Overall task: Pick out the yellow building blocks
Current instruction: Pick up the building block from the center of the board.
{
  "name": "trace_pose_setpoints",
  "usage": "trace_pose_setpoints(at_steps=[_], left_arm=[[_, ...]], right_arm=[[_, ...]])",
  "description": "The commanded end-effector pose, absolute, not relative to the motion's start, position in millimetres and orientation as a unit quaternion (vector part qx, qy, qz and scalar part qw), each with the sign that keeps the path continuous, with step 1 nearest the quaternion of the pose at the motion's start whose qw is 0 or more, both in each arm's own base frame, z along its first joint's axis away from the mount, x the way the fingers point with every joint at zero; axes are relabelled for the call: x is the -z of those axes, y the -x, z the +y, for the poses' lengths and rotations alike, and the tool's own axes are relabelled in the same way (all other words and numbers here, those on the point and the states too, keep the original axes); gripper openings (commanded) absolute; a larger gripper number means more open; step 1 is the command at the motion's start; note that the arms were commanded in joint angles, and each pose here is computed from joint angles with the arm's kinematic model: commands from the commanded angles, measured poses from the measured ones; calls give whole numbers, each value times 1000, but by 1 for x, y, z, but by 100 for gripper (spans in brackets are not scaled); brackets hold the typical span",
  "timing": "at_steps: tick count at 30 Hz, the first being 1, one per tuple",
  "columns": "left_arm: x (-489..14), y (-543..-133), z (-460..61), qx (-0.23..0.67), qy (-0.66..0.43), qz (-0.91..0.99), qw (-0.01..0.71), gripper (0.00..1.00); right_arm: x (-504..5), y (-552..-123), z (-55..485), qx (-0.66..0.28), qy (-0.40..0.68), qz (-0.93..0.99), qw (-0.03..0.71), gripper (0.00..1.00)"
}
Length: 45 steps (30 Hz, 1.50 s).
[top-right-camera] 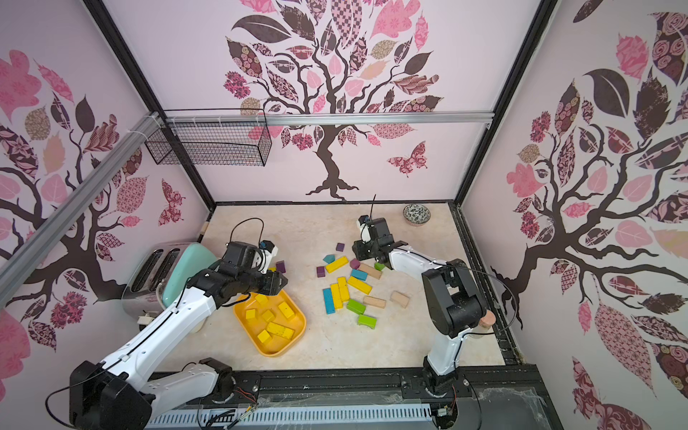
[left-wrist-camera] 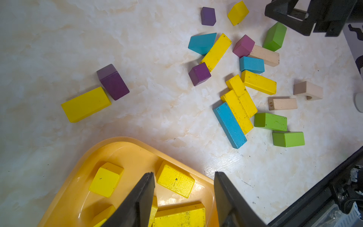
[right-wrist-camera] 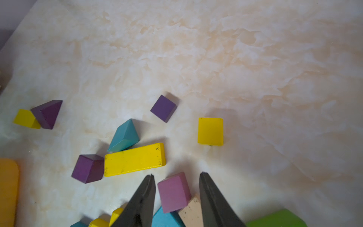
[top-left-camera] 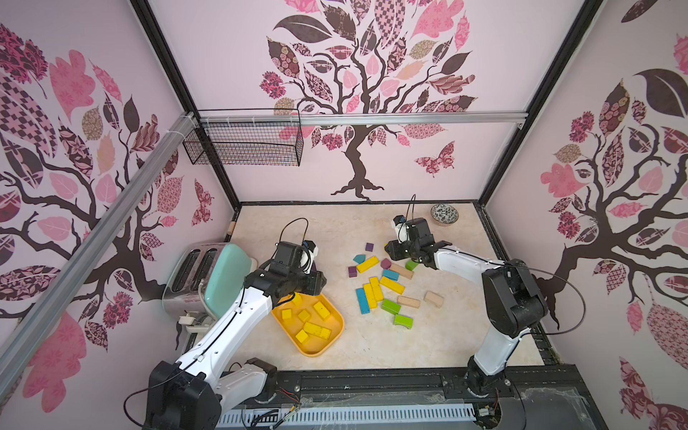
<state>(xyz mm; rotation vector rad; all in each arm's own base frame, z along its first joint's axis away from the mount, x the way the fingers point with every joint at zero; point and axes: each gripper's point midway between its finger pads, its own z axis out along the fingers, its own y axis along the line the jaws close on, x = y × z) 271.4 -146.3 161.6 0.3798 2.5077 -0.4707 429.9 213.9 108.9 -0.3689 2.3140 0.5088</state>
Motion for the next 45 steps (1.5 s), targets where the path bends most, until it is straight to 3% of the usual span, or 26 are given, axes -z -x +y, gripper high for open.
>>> trace_pose_setpoints(at_steps=[1, 6, 8, 12, 21, 35, 45], left_arm=[[-168, -273, -146, 175, -147, 930, 288, 55], [-163, -273, -146, 172, -146, 933, 279, 55], [-163, -273, -146, 174, -147, 933, 277, 55], [-163, -275, -142, 161, -144, 935, 283, 55], [-159, -273, -146, 172, -146, 936, 272, 55], [-157, -274, -143, 161, -145, 938, 272, 55], [-157, -274, -144, 163, -144, 938, 271, 55]], right_arm=[[-124, -415, 227, -251, 147, 887, 360, 42], [-120, -404, 228, -266, 143, 885, 354, 43], [-115, -407, 222, -243, 135, 888, 365, 51], [-109, -428, 207, -184, 113, 899, 380, 60], [-74, -480, 199, -94, 105, 921, 363, 62], [-36, -499, 209, -77, 138, 934, 321, 49], [-74, -490, 208, -91, 139, 922, 348, 35]])
